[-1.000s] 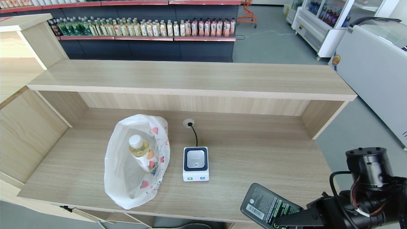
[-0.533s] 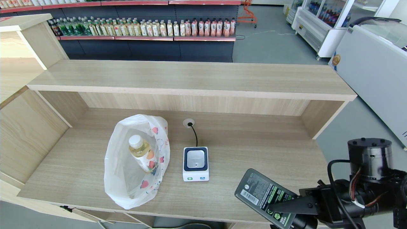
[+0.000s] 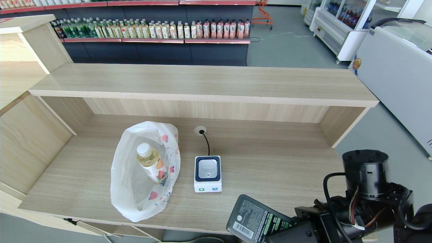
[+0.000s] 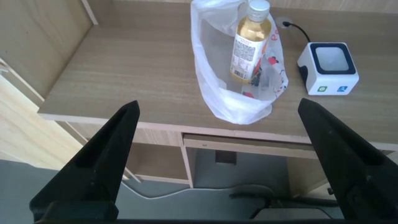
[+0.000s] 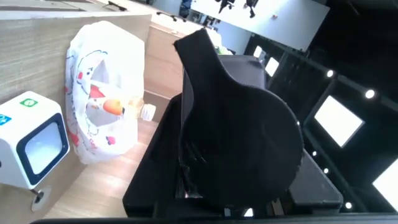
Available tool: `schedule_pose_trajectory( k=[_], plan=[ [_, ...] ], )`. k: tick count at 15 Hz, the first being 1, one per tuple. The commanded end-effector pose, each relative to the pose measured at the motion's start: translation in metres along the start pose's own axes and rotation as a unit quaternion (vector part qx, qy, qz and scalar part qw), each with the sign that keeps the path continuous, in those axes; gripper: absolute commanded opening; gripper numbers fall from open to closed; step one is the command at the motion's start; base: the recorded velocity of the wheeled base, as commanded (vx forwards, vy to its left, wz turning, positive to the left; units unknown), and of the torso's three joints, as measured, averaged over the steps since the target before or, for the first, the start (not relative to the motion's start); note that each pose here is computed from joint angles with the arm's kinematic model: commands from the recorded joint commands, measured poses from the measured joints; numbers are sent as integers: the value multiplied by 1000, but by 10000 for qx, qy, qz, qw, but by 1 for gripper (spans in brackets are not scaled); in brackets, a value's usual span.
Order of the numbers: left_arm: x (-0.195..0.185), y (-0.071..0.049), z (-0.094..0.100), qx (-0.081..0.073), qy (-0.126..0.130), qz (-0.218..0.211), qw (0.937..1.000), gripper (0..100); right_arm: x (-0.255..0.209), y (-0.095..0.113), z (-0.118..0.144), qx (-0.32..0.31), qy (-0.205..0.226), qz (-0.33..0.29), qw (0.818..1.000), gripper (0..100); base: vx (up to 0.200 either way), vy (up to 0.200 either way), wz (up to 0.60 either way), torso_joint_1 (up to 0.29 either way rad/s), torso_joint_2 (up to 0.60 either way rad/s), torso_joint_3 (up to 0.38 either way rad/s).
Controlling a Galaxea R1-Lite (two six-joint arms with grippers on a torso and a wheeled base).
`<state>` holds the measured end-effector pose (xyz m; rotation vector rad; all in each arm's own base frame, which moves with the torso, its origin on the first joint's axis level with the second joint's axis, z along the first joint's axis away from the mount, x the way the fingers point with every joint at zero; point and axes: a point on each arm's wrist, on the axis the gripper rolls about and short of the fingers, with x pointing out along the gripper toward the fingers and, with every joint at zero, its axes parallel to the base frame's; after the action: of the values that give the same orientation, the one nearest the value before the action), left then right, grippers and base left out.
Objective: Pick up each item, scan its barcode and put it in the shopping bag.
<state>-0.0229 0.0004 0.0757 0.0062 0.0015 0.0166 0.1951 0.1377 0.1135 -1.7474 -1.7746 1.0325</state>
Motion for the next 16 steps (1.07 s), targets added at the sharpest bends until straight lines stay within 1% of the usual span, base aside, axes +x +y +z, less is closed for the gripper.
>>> schedule_pose_trajectory(
  k=[1,16],
  plan=[
    [0,0,0,0,0,1,10000,100,3,5,1,95,-64,9,9999,0,0,0,0,0,0,0],
    [0,0,0,0,0,1,10000,100,-1,7,1,140,-9,58,9999,0,0,0,0,0,0,0]
  ],
)
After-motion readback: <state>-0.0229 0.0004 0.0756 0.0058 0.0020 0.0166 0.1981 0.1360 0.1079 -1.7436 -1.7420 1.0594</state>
